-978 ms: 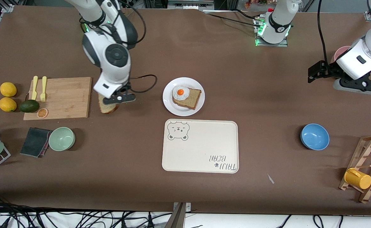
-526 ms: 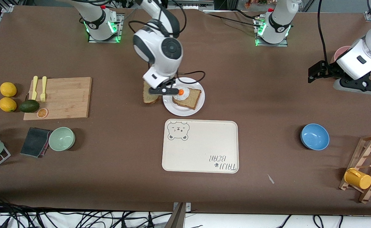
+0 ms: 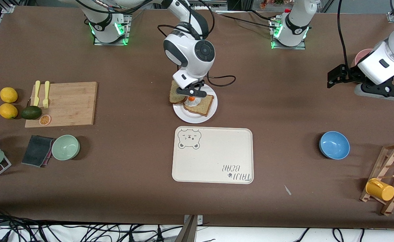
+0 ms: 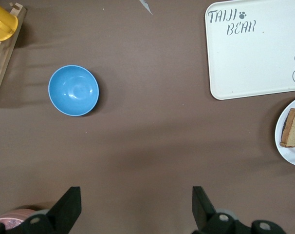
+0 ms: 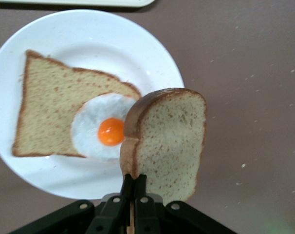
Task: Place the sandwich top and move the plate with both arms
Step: 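Lower the bread onto the egg slice and open the right gripper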
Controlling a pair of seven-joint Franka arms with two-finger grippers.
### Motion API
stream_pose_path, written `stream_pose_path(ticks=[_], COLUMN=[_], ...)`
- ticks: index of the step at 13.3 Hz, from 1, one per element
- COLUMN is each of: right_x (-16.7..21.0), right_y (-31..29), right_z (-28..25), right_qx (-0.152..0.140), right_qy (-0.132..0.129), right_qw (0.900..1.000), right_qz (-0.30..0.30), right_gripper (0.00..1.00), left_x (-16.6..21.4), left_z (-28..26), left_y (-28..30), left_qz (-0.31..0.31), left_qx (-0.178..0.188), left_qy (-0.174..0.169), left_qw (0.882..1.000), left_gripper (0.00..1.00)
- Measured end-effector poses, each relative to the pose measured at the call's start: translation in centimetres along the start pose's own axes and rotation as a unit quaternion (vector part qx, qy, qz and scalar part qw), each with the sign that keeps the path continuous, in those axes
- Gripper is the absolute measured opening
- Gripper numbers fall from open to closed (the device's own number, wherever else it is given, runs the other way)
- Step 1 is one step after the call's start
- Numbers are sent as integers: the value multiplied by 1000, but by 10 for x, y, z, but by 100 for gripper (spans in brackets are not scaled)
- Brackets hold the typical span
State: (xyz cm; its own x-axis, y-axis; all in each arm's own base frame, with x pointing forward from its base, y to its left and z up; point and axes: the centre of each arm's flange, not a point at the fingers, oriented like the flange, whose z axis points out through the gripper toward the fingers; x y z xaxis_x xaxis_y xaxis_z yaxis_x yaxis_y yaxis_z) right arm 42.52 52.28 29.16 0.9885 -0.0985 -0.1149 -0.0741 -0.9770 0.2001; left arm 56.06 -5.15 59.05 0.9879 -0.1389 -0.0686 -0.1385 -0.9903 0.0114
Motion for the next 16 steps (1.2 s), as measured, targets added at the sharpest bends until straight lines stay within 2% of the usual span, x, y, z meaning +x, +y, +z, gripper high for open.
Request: stream_pose_path(ticks=[16], right_x=[15], right_y=[-24], right_z=[38], right_qx=[39], right_qy=[9], right_qw=[999], right_qz=[16], right_gripper=[4], left_x=[0], left_z=[0], left_y=[0], left_qz=[0], left_qx=[0], left_qy=[0], left_qw=[1000], left_gripper=[100])
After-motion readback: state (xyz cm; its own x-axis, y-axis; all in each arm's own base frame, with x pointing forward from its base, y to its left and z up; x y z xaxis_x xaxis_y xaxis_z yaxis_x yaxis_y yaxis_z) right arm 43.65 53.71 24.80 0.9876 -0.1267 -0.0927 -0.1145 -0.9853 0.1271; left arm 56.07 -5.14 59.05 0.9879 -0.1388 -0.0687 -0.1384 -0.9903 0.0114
